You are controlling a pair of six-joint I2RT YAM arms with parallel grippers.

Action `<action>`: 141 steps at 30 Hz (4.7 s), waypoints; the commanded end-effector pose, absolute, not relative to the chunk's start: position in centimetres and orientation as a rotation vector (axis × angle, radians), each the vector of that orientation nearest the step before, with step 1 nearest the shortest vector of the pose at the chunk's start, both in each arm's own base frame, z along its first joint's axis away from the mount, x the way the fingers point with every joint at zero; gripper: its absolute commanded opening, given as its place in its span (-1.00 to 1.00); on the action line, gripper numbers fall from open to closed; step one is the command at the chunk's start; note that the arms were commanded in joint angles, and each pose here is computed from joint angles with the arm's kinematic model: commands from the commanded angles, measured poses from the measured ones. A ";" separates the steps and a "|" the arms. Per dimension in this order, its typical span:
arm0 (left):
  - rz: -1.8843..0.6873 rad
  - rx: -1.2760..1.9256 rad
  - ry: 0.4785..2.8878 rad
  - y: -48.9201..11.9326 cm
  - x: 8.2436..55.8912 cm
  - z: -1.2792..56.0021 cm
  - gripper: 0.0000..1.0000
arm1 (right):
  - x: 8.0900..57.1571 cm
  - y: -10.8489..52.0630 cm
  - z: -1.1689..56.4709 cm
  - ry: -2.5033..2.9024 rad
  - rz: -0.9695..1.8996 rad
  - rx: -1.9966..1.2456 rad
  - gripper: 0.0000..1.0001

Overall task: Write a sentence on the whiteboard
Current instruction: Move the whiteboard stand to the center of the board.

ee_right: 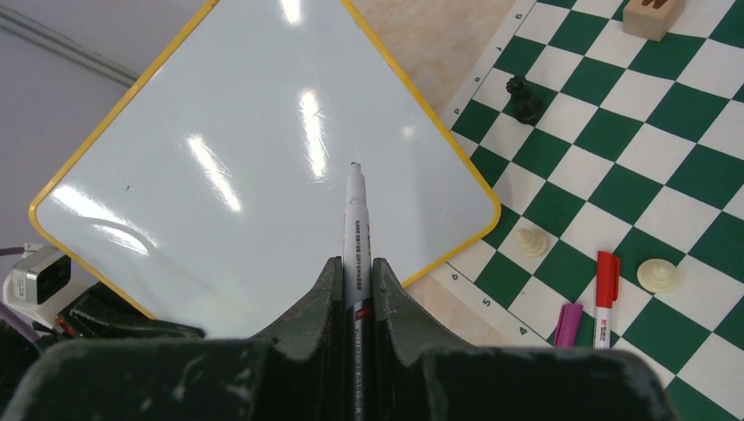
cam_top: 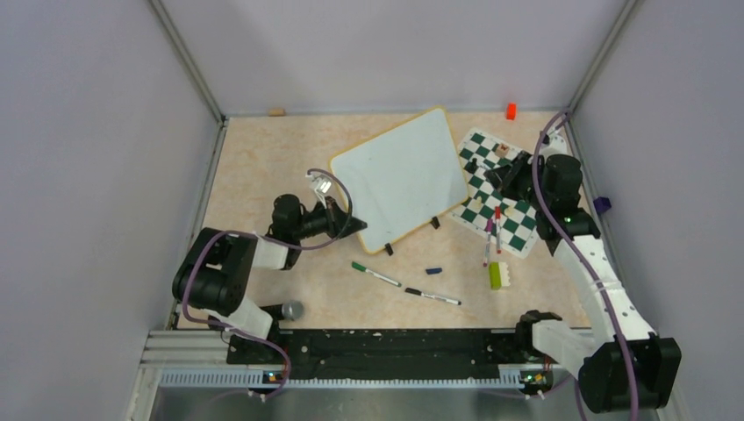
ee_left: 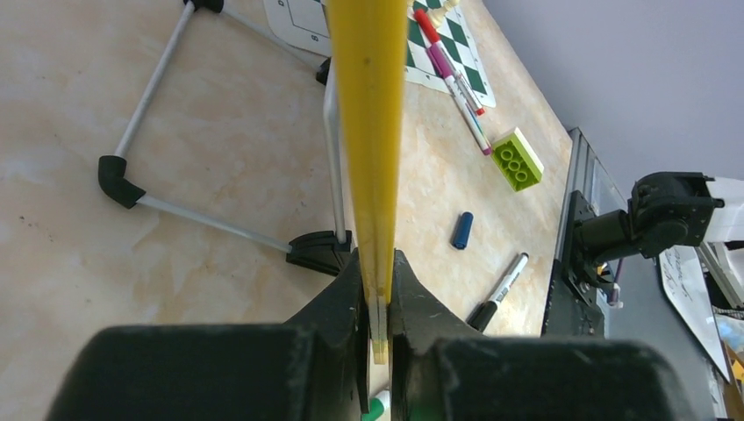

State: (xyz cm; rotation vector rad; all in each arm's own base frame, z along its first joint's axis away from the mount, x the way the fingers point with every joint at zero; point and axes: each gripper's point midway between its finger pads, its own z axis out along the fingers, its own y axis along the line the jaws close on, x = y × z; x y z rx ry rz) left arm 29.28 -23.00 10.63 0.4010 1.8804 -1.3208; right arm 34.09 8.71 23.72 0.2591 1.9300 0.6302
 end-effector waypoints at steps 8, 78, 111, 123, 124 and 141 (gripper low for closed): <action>-1.393 0.478 1.547 -21.8 27.4 17.2 -1.00 | 33.2 8.9 25.6 1.890 0.653 0.231 -1.00; -1.252 0.343 1.800 -19.5 29.5 13.2 0.02 | 31.8 10.8 26.6 1.892 0.774 0.146 -1.00; -1.566 0.634 1.854 -25.0 28.5 11.5 -0.96 | 30.6 11.0 28.3 1.872 0.786 0.119 -1.00; -1.379 0.510 1.857 -23.3 29.5 12.2 0.46 | 29.7 10.6 28.3 1.880 0.760 0.135 -1.00; -1.372 0.500 1.848 -23.2 29.4 12.4 0.46 | 29.6 10.6 28.3 1.881 0.761 0.135 -1.00; -1.153 0.285 1.753 -20.0 28.0 13.5 0.71 | 26.4 9.9 28.0 1.870 0.715 0.110 -1.00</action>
